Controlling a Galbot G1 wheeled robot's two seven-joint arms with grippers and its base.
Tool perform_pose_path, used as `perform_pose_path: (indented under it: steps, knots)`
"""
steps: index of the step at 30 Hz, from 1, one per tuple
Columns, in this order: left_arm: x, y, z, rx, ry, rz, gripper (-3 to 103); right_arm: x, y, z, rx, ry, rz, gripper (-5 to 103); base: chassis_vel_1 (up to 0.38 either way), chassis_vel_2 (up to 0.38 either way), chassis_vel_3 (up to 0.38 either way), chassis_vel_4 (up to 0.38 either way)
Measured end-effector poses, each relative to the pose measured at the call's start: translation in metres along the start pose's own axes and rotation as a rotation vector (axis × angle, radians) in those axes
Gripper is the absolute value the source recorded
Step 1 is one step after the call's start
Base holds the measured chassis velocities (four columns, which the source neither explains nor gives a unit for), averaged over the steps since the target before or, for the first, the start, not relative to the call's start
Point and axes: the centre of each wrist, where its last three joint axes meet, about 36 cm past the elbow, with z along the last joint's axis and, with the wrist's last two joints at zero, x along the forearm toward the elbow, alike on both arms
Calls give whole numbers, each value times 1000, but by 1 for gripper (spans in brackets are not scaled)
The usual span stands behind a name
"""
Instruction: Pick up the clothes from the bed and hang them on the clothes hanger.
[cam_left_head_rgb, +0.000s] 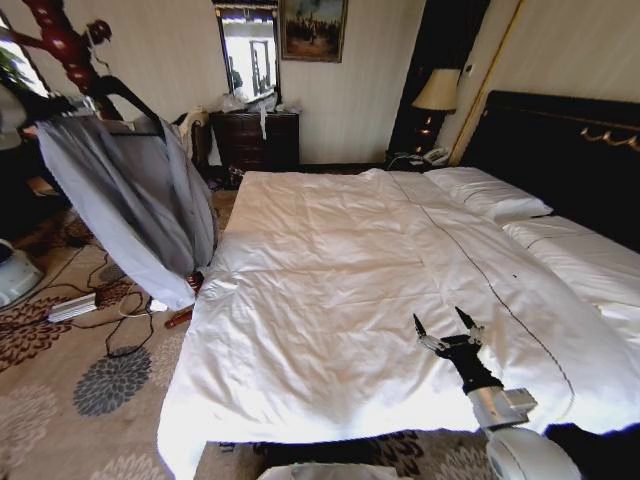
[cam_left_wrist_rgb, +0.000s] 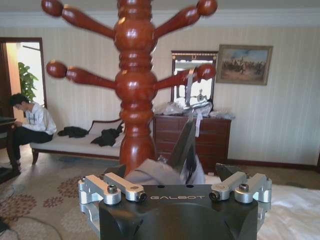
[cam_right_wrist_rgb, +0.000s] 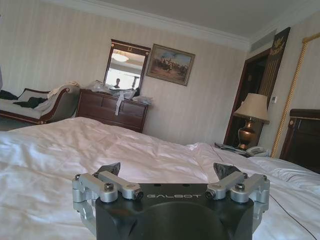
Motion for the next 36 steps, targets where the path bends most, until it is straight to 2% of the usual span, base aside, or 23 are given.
perform_pose_path:
  steps: [10,21,31,33,36]
  knots:
    - [-8,-20,-26,16,-44,26,100,0,0,0,0,0,0,100,0,0,0,0]
    - [-26,-36,-42,14,-46,28,100,0,0,0,0,0,0,100,0,0,0,0]
    - [-32,-52,-72,43,-66,59,100,0,0,0,0,0,0,100,0,0,0,0]
    - [-32,-56,-76,40,-69,33,100,0,0,0,0,0,0,100,0,0,0,0]
    - [-30,-72,-86,40,-53,-108,100,0,0,0,0,0,0,100,0,0,0,0]
